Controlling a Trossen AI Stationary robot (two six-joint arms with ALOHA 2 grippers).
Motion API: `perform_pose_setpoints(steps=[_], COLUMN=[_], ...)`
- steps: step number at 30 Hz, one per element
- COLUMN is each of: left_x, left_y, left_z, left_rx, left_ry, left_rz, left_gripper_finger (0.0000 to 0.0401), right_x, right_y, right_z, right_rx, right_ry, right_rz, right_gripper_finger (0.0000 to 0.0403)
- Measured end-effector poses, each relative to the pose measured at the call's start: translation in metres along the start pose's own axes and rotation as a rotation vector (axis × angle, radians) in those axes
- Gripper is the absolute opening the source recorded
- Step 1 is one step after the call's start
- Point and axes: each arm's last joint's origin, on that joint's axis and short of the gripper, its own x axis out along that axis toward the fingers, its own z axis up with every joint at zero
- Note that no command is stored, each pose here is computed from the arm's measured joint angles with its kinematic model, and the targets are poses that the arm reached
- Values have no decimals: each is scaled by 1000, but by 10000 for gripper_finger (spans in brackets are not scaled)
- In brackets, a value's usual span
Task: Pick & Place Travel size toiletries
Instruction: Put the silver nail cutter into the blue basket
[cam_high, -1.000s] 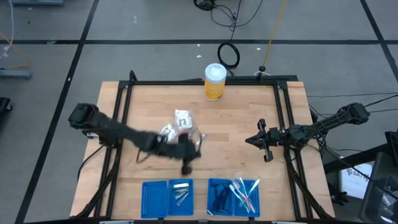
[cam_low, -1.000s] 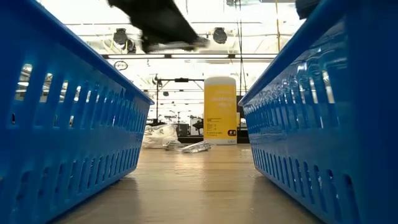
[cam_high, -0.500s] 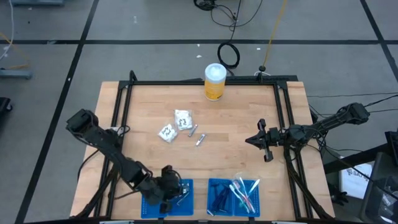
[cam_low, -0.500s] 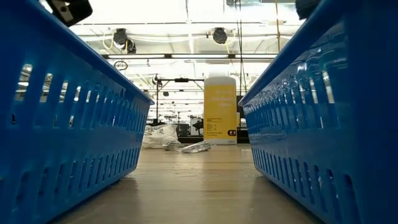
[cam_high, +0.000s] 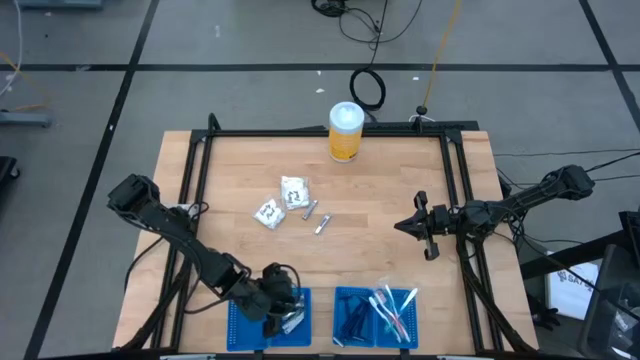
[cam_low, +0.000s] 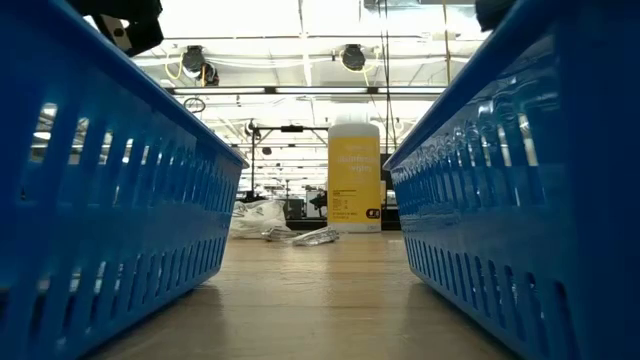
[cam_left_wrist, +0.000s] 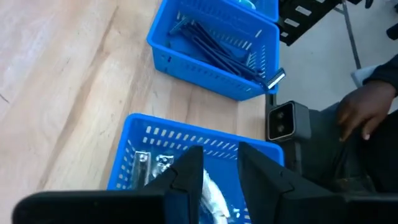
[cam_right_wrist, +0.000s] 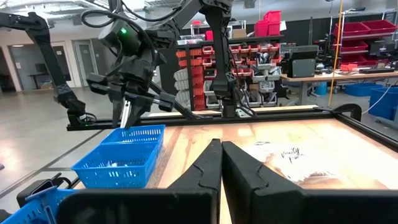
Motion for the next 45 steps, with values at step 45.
perform_pose_setpoints(steps=[45], left_x=[61], left_y=[251], left_z=[69], left_rx=[-447], left_ry=[179], left_rz=[603], left_gripper_finger=[211], right_x=[0], right_y=[0], right_z=[0], right_rx=[0], right_ry=[0], right_rz=[0], right_gripper_finger=[4])
